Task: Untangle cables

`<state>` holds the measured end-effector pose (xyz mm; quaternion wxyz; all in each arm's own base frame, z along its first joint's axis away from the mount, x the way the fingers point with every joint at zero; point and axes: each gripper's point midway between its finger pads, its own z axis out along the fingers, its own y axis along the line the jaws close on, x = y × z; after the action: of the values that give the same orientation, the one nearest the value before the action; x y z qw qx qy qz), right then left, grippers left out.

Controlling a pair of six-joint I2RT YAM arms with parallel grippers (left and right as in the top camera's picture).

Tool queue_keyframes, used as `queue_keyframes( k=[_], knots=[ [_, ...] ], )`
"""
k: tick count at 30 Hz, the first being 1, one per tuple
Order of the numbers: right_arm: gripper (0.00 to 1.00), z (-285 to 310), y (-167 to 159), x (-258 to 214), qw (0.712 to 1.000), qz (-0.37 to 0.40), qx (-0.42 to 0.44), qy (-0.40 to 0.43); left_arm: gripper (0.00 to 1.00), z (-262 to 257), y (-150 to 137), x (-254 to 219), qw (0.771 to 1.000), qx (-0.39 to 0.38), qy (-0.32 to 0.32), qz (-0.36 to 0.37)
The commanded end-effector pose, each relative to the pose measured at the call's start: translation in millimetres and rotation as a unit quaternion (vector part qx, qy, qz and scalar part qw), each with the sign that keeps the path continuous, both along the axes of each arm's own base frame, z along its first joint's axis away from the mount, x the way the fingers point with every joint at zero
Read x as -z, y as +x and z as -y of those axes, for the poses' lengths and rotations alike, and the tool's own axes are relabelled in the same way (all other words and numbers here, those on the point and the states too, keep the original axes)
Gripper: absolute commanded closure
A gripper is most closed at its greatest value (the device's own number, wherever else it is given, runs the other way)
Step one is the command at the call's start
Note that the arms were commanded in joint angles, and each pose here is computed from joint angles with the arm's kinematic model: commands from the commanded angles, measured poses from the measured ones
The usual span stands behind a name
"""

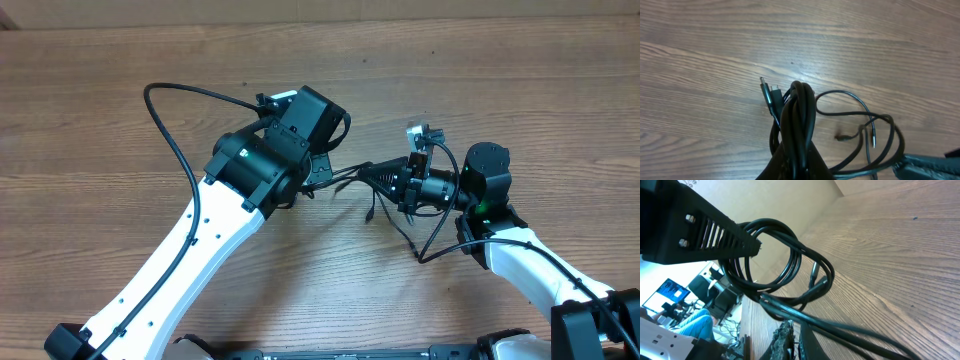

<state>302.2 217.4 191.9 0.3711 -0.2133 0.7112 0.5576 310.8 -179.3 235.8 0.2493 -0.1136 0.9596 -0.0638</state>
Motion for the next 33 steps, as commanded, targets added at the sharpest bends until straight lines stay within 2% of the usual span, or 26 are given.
queue_keyframes(
  k=[1,4,10,12,13,17,20,23,28,33],
  knots=[
    [0.96,1.2,1.6,-4.5,1.0,0.004,0.003,0.003,0.96,-7.8,7.4,-9.3,0.999,-0.028,0.004,0.024],
    [0.95,0.6,-0.3,-4.9,1.0,0.004,-0.002,0.004,0.96,-0.4,6.1,-9.0,0.998,-0.046,-0.03,0.016],
    [0.83,-4.8,-19.3,-17.3,0.997,0.039,-0.064,0.019,0.96,9.7,6.8,-10.5,0.983,-0.144,-0.118,0.001],
    [0.73,-6.4,-28.9,-23.4,0.994,0.057,-0.094,0.026,0.93,10.4,6.8,-10.7,0.969,-0.197,-0.152,-0.006],
    [0.67,-7.0,-34.5,-25.6,0.991,0.063,-0.11,0.029,0.9,10.4,6.6,-10.5,0.954,-0.24,-0.177,-0.012],
    [0.57,-7.3,-38.5,-26.2,0.99,0.064,-0.122,0.031,0.91,18.0,2.3,-9.3,0.919,-0.313,-0.237,-0.042],
    [0.56,-7.3,-38.4,-25.8,0.99,0.062,-0.122,0.031,0.94,26.9,-1.5,-9.2,0.895,-0.346,-0.274,-0.069],
    [0.56,-7.6,-38.6,-25.8,0.99,0.062,-0.122,0.031,0.96,31.6,3.3,-13.2,0.881,-0.361,-0.299,-0.067],
    [0.56,-7.5,-36.8,-25.5,0.991,0.062,-0.117,0.03,0.96,43.5,17.5,-26.2,0.843,-0.393,-0.363,-0.058],
    [0.56,-5.9,-23.4,-22.5,0.995,0.056,-0.078,0.024,0.96,53.0,30.9,-40.2,0.823,-0.394,-0.407,-0.043]
  ],
)
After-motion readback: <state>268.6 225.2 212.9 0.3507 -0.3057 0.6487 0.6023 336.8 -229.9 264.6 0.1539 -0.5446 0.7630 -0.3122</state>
